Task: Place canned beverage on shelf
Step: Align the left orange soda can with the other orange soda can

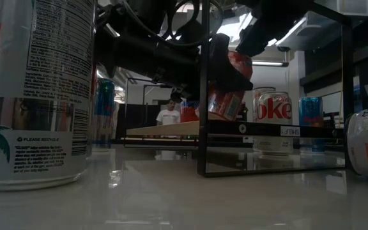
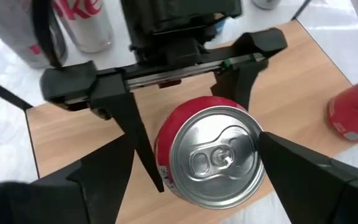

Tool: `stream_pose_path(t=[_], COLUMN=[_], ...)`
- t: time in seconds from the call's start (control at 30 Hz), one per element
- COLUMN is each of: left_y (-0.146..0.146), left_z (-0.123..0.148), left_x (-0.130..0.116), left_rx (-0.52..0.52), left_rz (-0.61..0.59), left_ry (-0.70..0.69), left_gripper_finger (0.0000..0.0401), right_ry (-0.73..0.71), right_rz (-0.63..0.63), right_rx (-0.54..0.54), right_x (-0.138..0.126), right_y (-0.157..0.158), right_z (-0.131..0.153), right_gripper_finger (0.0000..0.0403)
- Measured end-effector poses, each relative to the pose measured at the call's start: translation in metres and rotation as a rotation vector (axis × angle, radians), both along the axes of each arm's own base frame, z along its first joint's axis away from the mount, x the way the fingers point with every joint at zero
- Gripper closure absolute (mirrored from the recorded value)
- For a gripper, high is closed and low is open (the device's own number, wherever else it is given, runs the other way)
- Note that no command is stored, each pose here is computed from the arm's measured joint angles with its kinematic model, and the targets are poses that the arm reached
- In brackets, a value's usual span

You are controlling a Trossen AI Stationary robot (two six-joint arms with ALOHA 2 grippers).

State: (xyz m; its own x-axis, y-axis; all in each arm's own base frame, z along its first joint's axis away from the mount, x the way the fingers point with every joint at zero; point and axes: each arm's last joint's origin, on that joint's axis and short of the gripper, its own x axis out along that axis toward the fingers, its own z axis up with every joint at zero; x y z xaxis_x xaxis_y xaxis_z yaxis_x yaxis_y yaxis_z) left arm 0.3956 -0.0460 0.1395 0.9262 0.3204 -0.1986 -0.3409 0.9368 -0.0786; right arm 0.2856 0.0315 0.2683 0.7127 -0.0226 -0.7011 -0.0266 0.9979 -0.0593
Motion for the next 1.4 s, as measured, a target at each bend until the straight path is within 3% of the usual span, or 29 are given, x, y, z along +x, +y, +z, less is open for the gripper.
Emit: stream_pose_path(t=[0.47,0.63,0.97,1.4], left_y=[-0.001,-0.001,-0.002,-0.002], left_z=[0.0,0.0,0.0,0.0], left_x=[0.0,0.0,0.0,0.0], left_rx=[0.001,0.001,0.0,0.005], left_rz=[-0.018,-0.017,-0.02,-0.026], left_ry=[0.002,0.003,0.002,0.005], left_gripper_finger=[0.01,0.0103,0.0101,0.0101], right_ry=[-0.018,0.001,0.046,0.079], right_rz=[0.023,0.024,0.016,0.053], right_rx=[0.063,0.024,-0.015,0.122], right_x=[0.001,0.0,0.001,0.008], right_y=[-0.001,-0.002,-0.005,-0.026], right_z=[0.011,0.022,0.016,0.008], right_gripper_finger=[0.0061,0.0061,0.0061,0.0061])
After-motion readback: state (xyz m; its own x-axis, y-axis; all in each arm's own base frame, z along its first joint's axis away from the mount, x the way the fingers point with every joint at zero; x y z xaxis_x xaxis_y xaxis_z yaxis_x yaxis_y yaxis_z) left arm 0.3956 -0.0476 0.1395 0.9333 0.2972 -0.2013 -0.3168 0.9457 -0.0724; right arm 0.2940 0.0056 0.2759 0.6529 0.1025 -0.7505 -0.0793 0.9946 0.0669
